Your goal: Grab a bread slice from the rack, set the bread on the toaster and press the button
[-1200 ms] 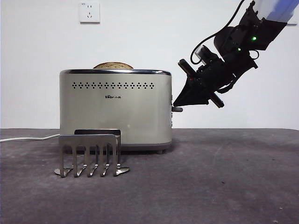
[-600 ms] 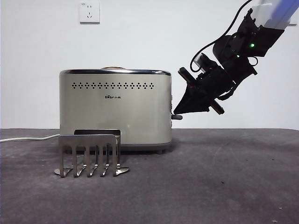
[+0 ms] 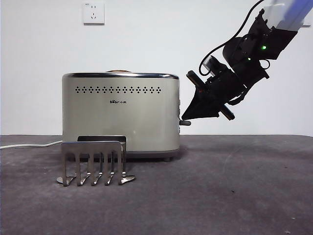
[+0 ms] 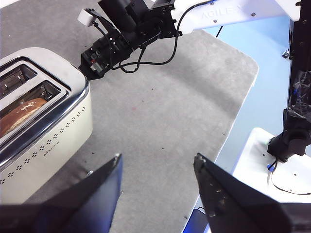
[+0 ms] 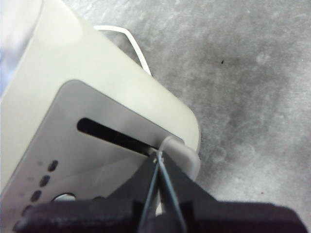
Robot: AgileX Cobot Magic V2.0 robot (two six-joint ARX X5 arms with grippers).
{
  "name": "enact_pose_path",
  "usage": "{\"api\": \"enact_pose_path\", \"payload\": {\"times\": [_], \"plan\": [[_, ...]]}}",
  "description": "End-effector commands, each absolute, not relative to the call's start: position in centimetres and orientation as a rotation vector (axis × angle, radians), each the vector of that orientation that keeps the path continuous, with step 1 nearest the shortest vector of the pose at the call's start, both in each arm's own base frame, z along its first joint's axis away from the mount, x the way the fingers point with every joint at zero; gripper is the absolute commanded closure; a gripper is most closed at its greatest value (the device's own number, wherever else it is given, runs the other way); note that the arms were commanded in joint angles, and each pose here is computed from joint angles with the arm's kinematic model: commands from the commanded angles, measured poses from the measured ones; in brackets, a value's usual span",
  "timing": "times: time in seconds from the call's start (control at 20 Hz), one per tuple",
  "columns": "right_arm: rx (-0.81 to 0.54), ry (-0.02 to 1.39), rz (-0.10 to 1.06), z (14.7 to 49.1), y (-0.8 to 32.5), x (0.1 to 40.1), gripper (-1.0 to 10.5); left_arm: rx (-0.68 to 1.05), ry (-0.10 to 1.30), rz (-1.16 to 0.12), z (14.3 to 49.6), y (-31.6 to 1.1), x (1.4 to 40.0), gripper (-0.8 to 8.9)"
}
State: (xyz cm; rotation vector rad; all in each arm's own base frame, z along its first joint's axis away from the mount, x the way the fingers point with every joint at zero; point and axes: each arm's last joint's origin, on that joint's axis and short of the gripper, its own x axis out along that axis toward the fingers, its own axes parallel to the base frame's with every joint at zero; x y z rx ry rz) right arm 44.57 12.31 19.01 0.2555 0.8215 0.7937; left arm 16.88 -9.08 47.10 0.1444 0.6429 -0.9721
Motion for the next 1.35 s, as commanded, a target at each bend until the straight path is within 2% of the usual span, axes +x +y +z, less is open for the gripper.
{"api": "enact_pose_path", "payload": {"times": [0.05,0.25,0.45,0.65,0.8,1.0,1.15,1.35], "plan": [[0.253,0.940,0.755,15.6,12.3,44.2,9.6,0.143,0.646,-0.975,47.1,-9.1,16.9,5.62],[0.280,0.911,0.744,16.6,12.1,44.4,9.6,0.143,0.646,-0.974,47.1,-9.1,16.9,5.63],[0.263,0.780,0.744,21.5,11.5,43.7,9.6,0.144,0.646,-0.973,47.1,-9.1,16.9,5.62],[0.234,0.680,0.734,27.9,10.3,41.1,9.6,0.143,0.646,-0.973,47.1,-9.1,16.9,5.63],[0.201,0.668,0.739,32.1,9.3,37.8,9.6,0.143,0.646,-0.974,47.1,-9.1,16.9,5.63],[0.120,0.738,0.778,36.9,8.2,31.0,9.6,0.143,0.646,-0.974,47.1,-9.1,16.9,5.63],[0.058,0.799,0.823,39.2,7.6,25.6,9.6,0.143,0.648,-0.974,47.1,-9.1,16.9,5.63],[0.015,0.797,0.855,41.4,6.7,20.1,9.6,0.142,0.664,-0.974,47.0,-9.1,16.8,5.63]]}}
